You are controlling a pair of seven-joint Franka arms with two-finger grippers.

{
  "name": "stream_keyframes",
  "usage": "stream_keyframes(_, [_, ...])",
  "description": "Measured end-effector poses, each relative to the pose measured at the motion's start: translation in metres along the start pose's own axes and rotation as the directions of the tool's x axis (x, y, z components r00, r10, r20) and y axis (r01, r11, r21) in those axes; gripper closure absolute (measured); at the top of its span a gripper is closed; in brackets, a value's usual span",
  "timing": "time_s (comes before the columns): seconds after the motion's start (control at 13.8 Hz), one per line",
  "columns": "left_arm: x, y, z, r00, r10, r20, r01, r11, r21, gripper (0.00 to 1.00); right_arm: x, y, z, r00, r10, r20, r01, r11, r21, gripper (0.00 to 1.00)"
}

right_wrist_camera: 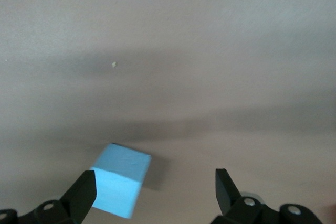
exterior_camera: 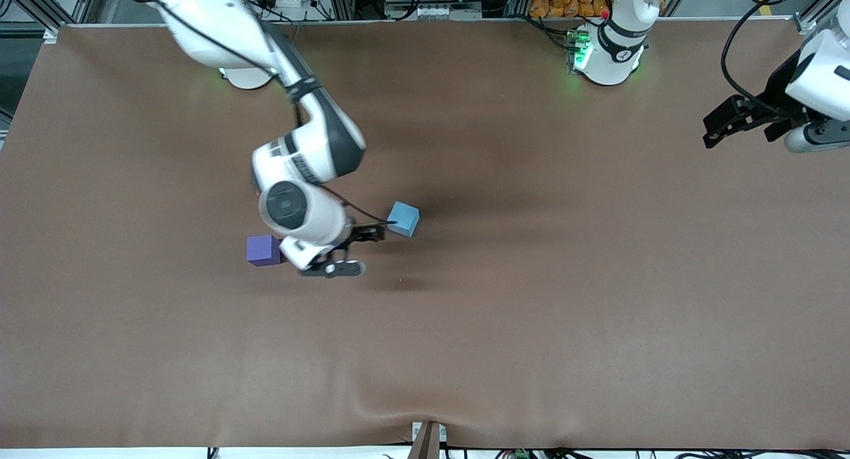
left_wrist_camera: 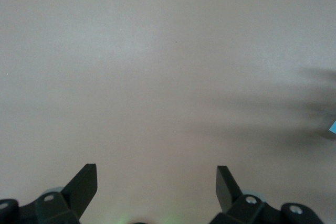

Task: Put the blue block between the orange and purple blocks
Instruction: 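Grasp the blue block with the right gripper while the left gripper withdraws, then carry the blue block with the right gripper toward the orange block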

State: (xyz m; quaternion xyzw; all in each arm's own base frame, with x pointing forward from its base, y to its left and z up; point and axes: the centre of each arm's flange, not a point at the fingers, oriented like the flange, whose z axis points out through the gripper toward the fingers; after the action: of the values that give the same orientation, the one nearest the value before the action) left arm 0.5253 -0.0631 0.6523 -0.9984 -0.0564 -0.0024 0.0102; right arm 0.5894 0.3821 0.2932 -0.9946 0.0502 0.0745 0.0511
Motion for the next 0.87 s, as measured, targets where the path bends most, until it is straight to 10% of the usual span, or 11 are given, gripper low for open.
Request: stream_keyframes(0.87, [0.002, -0.029, 0.005, 0.998, -0.054, 0.015, 0.054, 0.999, 0.003, 0.0, -0.047, -0.051, 0.105, 0.998, 0.067, 0.004, -0.066, 0.993, -0.099, 0.0])
